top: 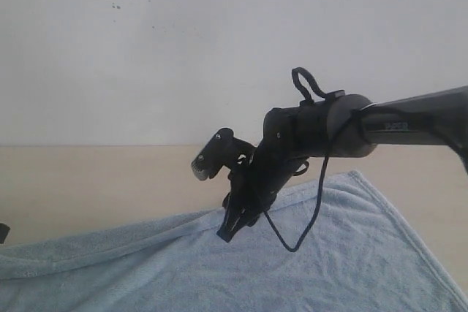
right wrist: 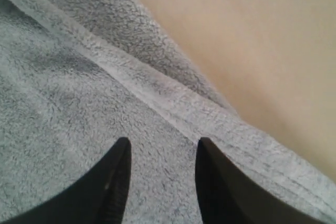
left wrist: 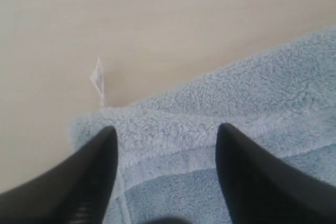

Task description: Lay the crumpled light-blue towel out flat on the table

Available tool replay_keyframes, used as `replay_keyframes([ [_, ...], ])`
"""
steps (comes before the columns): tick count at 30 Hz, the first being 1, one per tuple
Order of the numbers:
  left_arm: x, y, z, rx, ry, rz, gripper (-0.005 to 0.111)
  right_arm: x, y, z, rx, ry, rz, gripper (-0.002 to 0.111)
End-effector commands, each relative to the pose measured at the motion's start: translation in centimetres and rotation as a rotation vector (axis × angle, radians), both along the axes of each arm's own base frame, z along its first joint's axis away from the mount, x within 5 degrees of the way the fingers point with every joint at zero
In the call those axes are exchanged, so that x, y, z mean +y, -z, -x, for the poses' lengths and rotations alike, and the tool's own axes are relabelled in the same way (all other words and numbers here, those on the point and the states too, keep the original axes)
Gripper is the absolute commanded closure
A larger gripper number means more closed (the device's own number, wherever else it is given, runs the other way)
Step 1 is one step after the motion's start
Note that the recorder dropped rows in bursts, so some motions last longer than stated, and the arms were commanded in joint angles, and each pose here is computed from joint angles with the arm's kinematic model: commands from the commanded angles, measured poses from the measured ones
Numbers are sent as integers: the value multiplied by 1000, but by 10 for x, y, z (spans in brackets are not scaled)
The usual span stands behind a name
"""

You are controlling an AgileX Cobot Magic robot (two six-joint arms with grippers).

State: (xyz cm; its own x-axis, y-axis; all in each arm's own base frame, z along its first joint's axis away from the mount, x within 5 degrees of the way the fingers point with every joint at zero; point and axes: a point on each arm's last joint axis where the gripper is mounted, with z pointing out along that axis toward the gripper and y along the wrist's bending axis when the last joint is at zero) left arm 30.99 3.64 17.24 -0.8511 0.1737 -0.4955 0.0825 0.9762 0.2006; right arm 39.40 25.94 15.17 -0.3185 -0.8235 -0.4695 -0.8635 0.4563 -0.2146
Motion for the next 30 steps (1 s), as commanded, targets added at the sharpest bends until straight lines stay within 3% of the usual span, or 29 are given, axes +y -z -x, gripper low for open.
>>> replay_keyframes([
  [1,1,-2,2,2,64,-48,52,7,3,-4,-10,-77,7,69],
  [7,0,-1,3,48,244,-156,52,8,5,-3,-48,-228,55,69],
  [15,-22,0,3,108,583,-320,52,12,5,-3,-101,-325,52,69],
  [27,-24,0,3,101,601,-330,53,22,27,-10,-72,-355,15,70],
  [28,-24,-1,2,96,601,-330,53,23,27,-10,-73,-351,11,73],
  [30,-24,-1,2,89,591,-324,55,23,25,-13,-96,-325,-5,95],
])
